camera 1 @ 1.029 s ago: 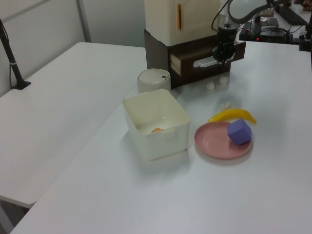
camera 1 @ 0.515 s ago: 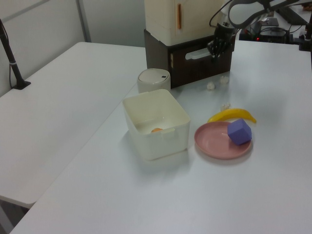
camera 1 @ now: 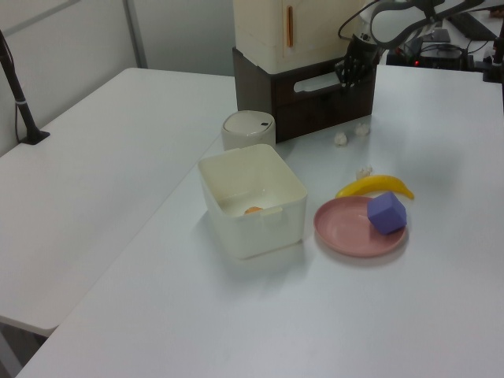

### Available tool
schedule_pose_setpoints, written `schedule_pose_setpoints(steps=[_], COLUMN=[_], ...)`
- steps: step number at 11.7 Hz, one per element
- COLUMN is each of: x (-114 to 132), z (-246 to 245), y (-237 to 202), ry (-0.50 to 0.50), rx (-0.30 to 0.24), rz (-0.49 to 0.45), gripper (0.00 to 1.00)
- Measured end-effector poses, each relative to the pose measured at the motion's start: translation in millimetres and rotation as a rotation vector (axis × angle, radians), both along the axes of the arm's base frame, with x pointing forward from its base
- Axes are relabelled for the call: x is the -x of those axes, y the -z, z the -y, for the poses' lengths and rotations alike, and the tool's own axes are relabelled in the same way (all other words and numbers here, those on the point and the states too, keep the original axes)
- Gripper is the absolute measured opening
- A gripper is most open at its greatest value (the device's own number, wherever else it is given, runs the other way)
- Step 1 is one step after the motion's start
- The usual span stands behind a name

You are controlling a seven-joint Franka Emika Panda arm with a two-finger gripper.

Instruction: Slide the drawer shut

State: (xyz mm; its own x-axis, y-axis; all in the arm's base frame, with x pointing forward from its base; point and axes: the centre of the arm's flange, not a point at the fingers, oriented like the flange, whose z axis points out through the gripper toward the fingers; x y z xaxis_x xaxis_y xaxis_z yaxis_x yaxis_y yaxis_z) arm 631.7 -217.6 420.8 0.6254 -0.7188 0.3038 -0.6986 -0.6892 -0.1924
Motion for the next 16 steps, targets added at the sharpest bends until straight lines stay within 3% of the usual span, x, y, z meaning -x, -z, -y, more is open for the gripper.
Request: schedule_pose_setpoints(steps=[5, 10, 14, 16], x=[7, 53, 87, 90], z=[3, -40, -81, -107], y=[-14, -117, -170, -178], ry=[-0.007, -0.088, -0.198, -0.290], rx=[-0.011, -0.095, -0.147, -0.146], rz=[-0.037, -0.199, -0.343, -0.365], gripper=[0.01, 0.01, 0.01, 0.13])
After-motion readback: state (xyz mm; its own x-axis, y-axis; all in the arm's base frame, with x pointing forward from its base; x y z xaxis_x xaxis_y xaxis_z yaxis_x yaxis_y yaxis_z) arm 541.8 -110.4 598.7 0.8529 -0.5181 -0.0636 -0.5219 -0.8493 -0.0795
